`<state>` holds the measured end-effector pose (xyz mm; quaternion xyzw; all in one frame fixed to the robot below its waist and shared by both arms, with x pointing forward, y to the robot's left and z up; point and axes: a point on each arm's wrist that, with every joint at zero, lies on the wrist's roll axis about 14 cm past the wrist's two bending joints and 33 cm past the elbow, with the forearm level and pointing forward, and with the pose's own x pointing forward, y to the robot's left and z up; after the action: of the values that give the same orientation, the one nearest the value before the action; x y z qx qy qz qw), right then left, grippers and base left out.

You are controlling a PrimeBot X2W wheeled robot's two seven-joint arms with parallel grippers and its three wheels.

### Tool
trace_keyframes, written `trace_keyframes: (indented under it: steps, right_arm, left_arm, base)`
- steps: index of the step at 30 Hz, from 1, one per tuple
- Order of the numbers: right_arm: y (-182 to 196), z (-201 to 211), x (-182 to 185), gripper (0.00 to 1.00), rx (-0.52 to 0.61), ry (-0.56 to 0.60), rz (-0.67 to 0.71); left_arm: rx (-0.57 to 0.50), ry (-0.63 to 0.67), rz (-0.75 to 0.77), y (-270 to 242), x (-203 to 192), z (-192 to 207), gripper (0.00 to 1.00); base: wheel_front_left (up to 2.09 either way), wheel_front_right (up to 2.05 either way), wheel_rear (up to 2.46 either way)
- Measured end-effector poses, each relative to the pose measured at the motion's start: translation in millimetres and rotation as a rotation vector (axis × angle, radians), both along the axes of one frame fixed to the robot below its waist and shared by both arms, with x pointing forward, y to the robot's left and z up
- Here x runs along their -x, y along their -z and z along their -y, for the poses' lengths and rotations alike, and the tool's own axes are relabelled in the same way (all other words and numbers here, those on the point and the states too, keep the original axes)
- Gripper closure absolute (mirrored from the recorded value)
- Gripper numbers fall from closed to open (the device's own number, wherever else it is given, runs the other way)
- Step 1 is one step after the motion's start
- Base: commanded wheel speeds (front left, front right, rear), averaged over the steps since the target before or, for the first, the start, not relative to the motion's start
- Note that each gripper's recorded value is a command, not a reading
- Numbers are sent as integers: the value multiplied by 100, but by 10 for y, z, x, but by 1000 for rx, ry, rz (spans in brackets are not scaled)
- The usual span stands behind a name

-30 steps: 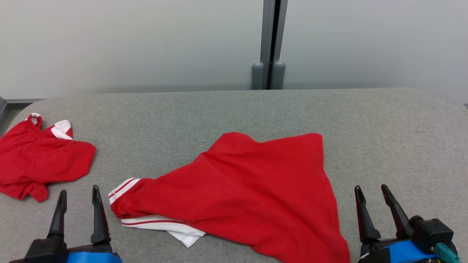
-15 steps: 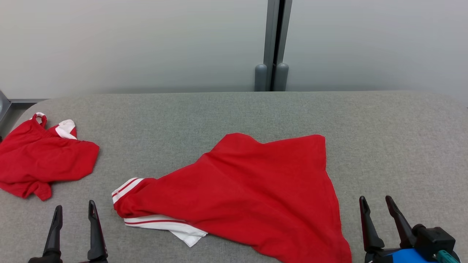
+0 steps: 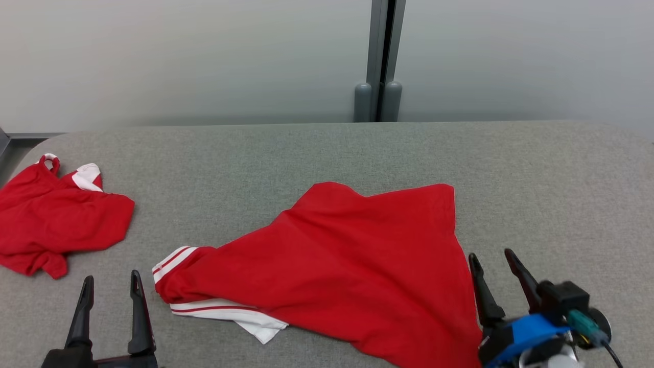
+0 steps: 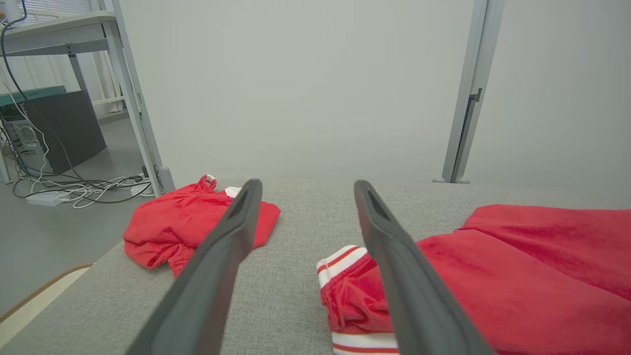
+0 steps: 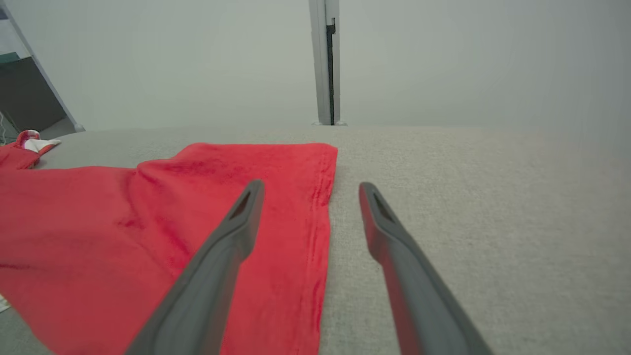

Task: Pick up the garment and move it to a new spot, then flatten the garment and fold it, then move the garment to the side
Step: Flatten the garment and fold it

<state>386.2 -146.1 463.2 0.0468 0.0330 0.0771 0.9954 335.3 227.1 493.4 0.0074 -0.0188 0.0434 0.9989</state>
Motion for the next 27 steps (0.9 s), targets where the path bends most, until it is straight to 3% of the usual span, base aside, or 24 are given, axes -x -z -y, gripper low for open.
trace_keyframes:
  steps: [6, 12, 19, 26, 27]
  right_arm:
    - [-151, -155, -454, 0, 57, -53, -8]
    - [-8, -153, -963, 0, 164, -86, -129]
    - [425, -78, -1131, 0, 224, -95, -287]
    - [930, -194, -1028, 0, 229, -135, -462]
    - [947, -217, -1020, 5, 218, -135, -468]
  left_arm:
    - [-2, 2, 5, -15, -69, 6, 0]
    - [0, -1, 7, -21, -169, -3, 0]
    - [5, -20, -15, 53, -230, -47, 0]
    - [14, -48, -46, 155, -254, -105, 0]
    - [15, -48, -48, 161, -253, -105, 0]
  base:
    - [0, 0, 0]
    - [0, 0, 0]
    - [0, 0, 0]
    - [0, 0, 0]
    - [0, 0, 0]
